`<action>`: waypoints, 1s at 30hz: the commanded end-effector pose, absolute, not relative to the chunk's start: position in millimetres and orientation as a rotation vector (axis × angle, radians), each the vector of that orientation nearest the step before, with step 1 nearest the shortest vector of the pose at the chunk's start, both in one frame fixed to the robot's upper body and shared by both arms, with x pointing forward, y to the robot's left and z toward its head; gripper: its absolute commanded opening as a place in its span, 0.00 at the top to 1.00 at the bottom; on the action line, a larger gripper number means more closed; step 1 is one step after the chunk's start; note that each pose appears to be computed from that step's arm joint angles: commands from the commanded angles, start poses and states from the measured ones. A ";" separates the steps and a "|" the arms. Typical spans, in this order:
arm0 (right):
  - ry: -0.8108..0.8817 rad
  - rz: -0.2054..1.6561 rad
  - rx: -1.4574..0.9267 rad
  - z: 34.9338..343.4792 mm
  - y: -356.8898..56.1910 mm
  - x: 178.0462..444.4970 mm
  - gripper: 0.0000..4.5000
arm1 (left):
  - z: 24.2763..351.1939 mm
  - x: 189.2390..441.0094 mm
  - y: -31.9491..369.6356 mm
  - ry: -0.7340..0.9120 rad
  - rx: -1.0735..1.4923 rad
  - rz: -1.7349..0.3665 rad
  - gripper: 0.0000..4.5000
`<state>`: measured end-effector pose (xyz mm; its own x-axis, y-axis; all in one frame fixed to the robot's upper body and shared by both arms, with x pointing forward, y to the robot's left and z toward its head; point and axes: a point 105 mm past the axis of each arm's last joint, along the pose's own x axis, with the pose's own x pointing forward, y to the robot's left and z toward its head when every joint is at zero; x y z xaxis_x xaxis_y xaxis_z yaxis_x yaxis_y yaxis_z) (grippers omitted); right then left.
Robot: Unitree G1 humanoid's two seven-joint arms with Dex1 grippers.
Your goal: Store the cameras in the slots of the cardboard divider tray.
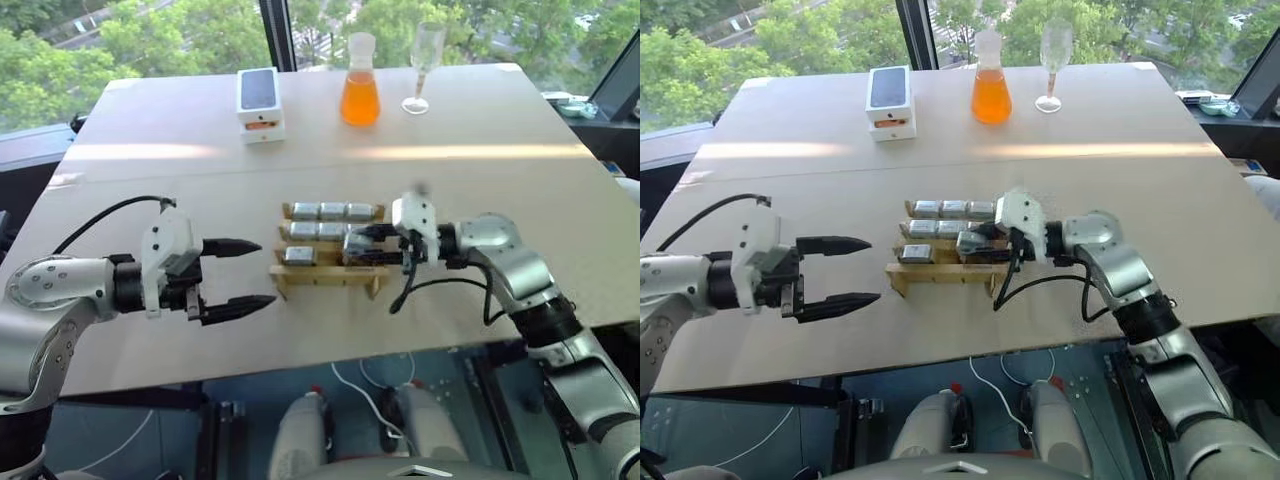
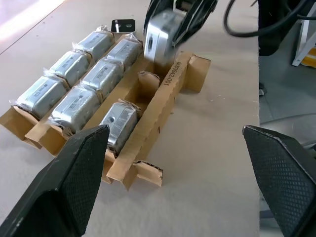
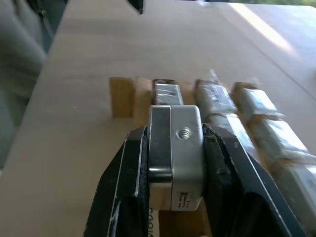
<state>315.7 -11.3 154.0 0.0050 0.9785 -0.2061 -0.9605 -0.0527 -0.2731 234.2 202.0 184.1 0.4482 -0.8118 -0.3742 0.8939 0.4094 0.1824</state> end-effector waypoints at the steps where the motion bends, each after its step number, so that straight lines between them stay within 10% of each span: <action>1: -0.101 1.649 -0.444 160.1 -2.9 318.6 0.80 | 192.7 226.6 201.5 0.203 0.390 -1.066 0.01; 29: -0.011 1.695 -0.380 143.3 18.2 343.0 0.80 | 181.8 221.9 216.7 0.242 0.352 -1.000 0.01; 30: -0.003 1.699 -0.375 142.9 18.1 342.4 0.69 | 181.5 222.0 216.5 0.242 0.351 -1.001 0.01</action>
